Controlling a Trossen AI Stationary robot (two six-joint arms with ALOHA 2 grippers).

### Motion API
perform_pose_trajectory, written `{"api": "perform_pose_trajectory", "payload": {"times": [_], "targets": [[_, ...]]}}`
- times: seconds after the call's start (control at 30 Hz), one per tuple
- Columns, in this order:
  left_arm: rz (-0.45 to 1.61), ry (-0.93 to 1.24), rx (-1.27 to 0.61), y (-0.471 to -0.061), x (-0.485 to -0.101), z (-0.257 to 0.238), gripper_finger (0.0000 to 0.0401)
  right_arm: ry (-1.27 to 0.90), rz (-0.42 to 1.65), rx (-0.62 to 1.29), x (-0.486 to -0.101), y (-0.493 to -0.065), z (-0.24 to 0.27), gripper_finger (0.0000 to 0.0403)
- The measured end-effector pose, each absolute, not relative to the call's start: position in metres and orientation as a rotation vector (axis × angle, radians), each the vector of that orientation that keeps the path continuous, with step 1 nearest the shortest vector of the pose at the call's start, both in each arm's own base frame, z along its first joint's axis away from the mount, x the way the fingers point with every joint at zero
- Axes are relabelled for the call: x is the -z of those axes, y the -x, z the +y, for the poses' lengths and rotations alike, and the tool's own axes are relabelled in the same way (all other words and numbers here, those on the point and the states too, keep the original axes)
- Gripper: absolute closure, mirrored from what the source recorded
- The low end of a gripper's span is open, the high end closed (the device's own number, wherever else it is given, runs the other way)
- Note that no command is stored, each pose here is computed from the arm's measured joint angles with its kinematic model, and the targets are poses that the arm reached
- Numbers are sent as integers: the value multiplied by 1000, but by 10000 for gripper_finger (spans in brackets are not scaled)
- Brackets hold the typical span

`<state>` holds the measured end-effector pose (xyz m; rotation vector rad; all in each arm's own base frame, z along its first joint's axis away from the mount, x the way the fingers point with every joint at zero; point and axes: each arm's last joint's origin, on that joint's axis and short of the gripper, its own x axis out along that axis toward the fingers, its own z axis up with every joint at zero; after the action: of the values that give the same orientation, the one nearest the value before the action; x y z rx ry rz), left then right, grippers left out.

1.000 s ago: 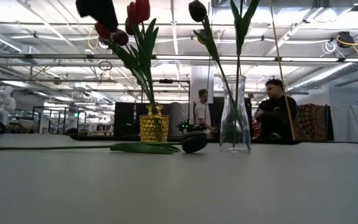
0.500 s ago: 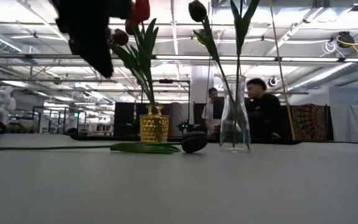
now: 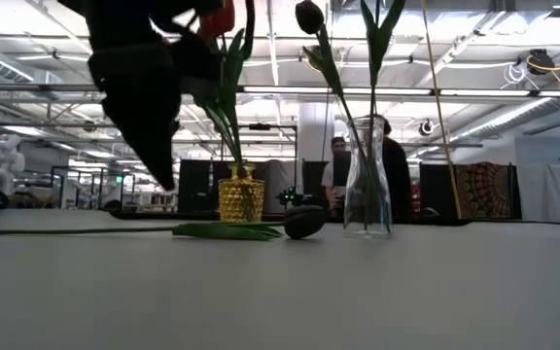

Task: Sort flowers into vase by color
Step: Put the black flower into the transparent vase

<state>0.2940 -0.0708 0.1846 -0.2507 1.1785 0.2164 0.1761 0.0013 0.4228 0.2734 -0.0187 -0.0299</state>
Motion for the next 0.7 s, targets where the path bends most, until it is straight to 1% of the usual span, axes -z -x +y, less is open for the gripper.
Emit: {"api": "perform_pose_trajectory", "payload": {"times": [0.27,0.57,0.7], "targets": [[1215,248,-224,-303,-168,-60,294,-288,-19,30,-423,-176,1,193],[1202,210,-223,-308,-167,-45,294,-295,-20,30,-423,-176,1,193],[1203,180,-186,-309,-168,-44,294,-295,-20,30,-423,-176,1,193]]}}
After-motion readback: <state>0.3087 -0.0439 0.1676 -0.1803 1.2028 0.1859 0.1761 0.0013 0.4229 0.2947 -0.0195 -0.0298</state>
